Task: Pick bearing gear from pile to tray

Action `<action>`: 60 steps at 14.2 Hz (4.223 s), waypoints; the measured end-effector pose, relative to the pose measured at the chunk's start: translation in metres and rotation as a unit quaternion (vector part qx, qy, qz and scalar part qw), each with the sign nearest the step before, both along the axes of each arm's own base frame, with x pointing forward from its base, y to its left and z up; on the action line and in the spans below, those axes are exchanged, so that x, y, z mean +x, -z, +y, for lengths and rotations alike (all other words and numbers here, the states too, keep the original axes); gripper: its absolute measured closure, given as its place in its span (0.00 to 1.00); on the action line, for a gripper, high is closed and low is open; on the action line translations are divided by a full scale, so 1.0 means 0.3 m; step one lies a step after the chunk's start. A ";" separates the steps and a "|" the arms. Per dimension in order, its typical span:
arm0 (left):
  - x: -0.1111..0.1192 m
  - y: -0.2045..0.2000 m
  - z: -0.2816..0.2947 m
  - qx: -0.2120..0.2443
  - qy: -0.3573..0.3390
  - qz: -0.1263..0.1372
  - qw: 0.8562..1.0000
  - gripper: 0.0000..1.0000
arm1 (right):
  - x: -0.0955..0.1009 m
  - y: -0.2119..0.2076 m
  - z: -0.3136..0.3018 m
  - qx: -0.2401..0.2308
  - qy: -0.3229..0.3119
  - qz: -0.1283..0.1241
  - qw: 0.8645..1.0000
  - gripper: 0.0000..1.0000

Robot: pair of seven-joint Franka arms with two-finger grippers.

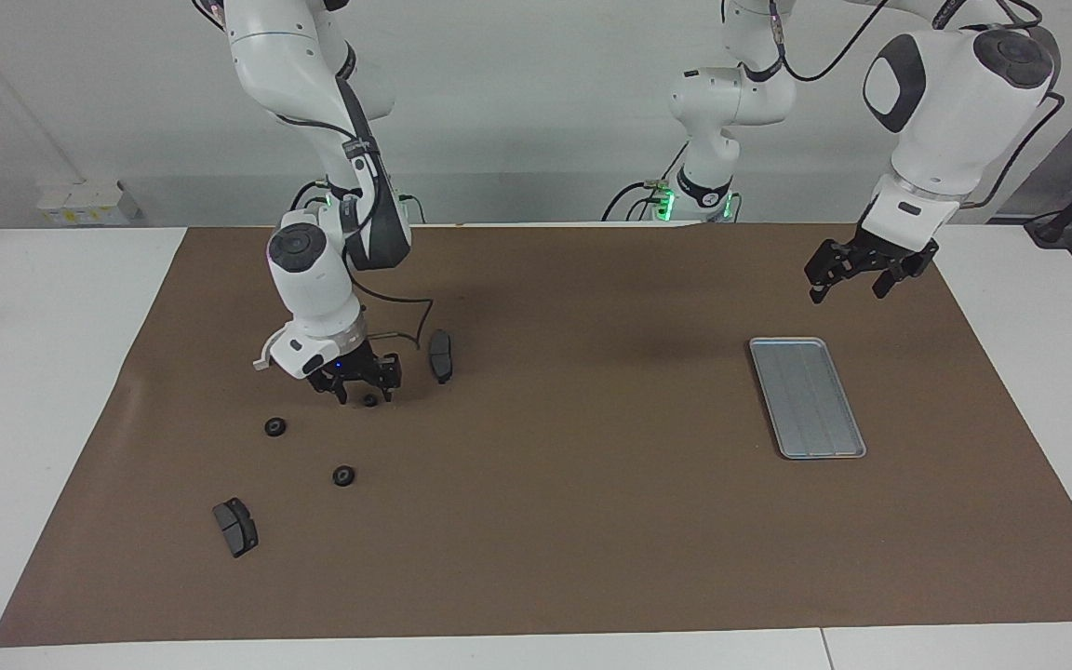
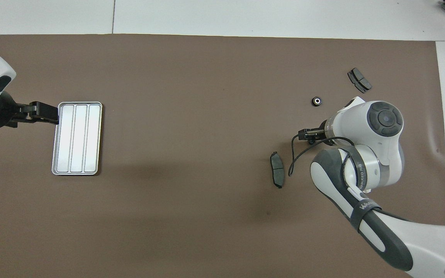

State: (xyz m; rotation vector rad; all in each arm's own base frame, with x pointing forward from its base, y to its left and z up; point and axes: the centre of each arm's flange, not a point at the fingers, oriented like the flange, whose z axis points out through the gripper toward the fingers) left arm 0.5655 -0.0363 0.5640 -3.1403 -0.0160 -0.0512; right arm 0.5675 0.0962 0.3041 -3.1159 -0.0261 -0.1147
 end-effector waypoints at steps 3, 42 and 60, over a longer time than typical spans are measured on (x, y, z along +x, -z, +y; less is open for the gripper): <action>0.000 0.000 0.000 0.000 0.000 0.000 1.000 0.00 | -0.013 0.019 -0.002 0.000 0.000 0.002 1.000 0.32; 0.000 0.001 0.000 0.000 0.000 0.000 1.000 0.00 | 0.046 -0.083 1.266 0.053 0.100 -0.055 0.992 0.77; -0.016 0.073 -0.434 -0.026 -0.025 0.008 0.999 0.00 | 0.173 -0.221 0.765 0.021 0.119 -0.060 0.991 0.00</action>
